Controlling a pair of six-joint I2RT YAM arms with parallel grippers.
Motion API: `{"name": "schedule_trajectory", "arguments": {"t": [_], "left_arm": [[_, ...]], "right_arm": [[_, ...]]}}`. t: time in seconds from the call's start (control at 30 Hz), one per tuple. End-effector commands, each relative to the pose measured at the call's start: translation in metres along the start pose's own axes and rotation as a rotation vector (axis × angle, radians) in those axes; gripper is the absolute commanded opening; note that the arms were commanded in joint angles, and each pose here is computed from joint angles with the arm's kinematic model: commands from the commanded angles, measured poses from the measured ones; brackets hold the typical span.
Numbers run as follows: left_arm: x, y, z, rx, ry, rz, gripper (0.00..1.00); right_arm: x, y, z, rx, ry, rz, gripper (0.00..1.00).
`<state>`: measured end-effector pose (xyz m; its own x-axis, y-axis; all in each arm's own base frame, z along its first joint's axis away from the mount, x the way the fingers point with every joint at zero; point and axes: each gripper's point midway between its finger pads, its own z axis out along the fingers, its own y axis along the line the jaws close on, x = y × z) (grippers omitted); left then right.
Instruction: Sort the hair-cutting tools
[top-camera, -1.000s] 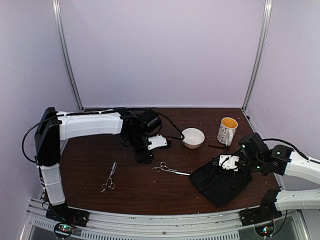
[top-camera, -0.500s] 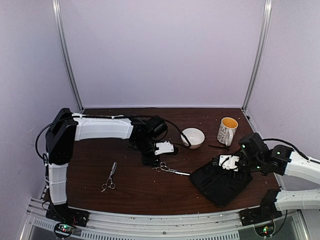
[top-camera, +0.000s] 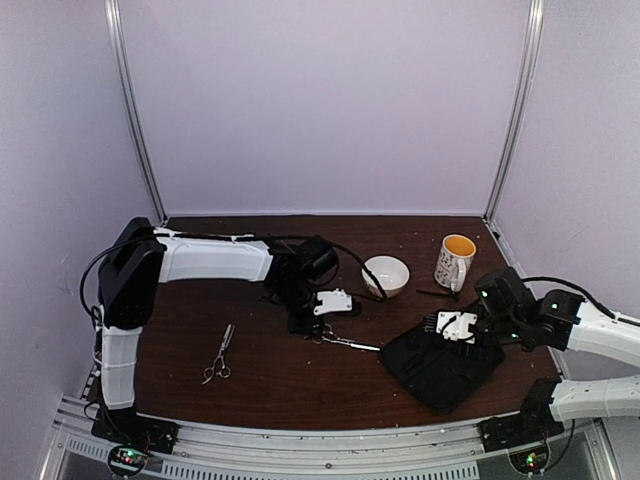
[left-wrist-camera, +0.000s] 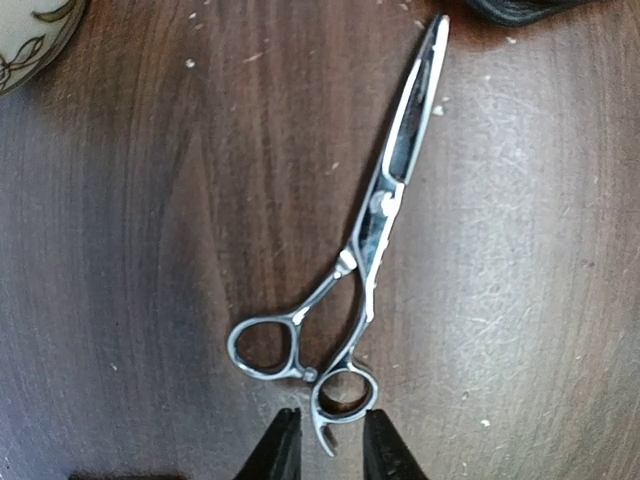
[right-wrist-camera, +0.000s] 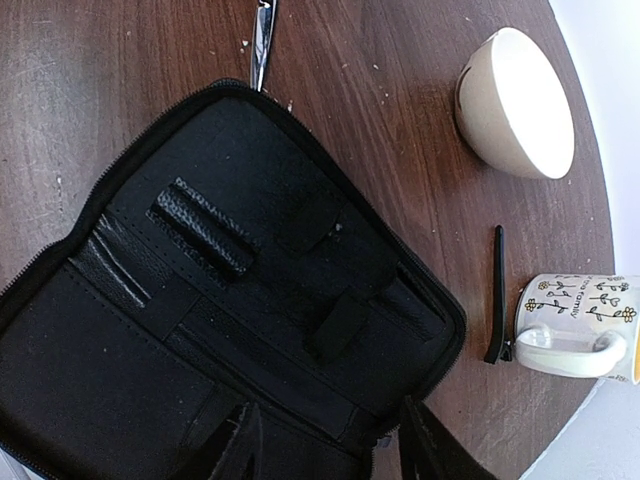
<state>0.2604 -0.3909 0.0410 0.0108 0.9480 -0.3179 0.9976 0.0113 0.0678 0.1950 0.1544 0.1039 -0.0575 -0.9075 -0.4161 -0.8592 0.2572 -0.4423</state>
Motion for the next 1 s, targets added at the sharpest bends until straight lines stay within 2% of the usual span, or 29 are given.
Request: {"name": "schedule_trajectory", "arguments": {"t": [0.0, 0.3, 0.47, 0.6, 0.83, 0.97], "left_arm": [[-0.01, -0.011, 0.003, 0.038, -0.022, 0.04, 0.24], [-0.001, -0.015, 0.012, 0.045, 0.01, 0.038, 0.17], [0.007, -0.012, 0.019, 0.027, 0.047, 0.04, 0.24], [0.007, -0.01, 0.024, 0.018, 0.059, 0.036, 0.25], [-0.023, 0.01, 0.005, -0.058, -0.035, 0.038, 0.24], [-0.031, 0.015, 0.008, -0.056, -0.039, 0.052, 0.24]], "right_arm": [[0.0, -0.003, -0.001, 0.02, 0.004, 0.004, 0.48], [-0.002, -0.001, -0.003, 0.011, -0.004, 0.0, 0.48], [-0.001, -0.001, -0.003, 0.014, -0.006, -0.003, 0.48], [-0.001, -0.001, -0.002, 0.014, -0.002, -0.005, 0.48], [-0.001, 0.0, -0.001, 0.01, -0.001, -0.009, 0.48], [-0.001, 0.0, -0.001, 0.011, 0.001, -0.009, 0.48]]}}
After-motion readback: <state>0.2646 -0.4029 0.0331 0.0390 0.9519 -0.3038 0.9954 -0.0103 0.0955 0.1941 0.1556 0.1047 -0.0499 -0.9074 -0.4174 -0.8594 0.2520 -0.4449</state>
